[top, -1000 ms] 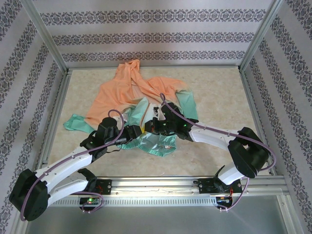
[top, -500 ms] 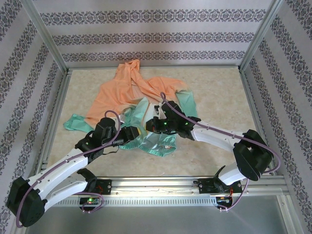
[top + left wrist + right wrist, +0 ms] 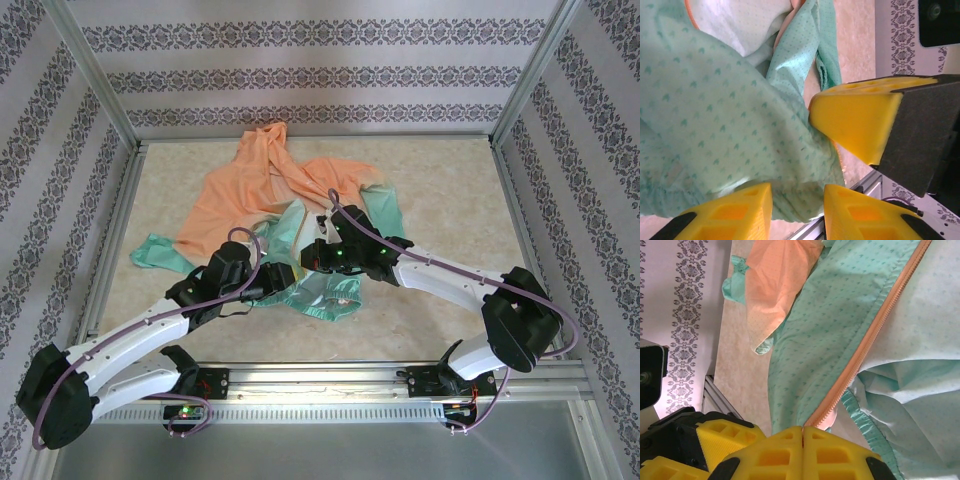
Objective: Zip up the jacket
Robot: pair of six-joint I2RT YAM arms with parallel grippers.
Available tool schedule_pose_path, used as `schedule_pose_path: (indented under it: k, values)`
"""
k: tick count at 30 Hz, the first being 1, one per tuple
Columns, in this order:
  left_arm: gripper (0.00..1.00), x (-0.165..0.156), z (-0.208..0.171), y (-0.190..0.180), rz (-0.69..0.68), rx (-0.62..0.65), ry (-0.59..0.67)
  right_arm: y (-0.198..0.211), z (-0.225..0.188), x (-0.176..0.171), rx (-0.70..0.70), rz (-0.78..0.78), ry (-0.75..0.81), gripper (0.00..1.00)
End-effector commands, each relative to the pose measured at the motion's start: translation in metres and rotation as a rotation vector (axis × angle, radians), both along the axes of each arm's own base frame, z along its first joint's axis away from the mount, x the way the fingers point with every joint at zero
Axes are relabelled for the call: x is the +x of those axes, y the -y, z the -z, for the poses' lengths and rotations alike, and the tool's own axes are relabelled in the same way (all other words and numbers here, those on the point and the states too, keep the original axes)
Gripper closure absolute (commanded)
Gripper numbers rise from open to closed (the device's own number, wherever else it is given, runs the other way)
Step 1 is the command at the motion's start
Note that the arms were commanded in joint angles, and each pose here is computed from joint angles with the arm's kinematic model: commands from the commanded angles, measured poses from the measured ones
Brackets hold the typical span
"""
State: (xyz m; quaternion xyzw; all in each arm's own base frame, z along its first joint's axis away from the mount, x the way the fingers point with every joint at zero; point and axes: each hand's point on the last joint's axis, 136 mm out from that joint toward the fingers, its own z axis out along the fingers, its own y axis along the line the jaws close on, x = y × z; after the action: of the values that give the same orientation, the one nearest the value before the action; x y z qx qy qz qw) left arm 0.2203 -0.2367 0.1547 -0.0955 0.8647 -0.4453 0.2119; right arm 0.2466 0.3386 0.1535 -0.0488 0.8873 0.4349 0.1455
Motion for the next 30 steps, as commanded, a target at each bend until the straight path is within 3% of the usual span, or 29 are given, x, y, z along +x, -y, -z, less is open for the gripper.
schedule_pose_path:
  k: [1,30]
  values:
    - [0.68,0.007,-0.021,0.009,-0.006,-0.068,0.058,-0.005,-0.015,-0.001,0.014,-0.013,0.04,1.0]
    - [0.68,0.01,0.004,0.015,-0.031,-0.152,0.032,-0.011,-0.008,-0.005,0.045,-0.011,-0.018,1.0]
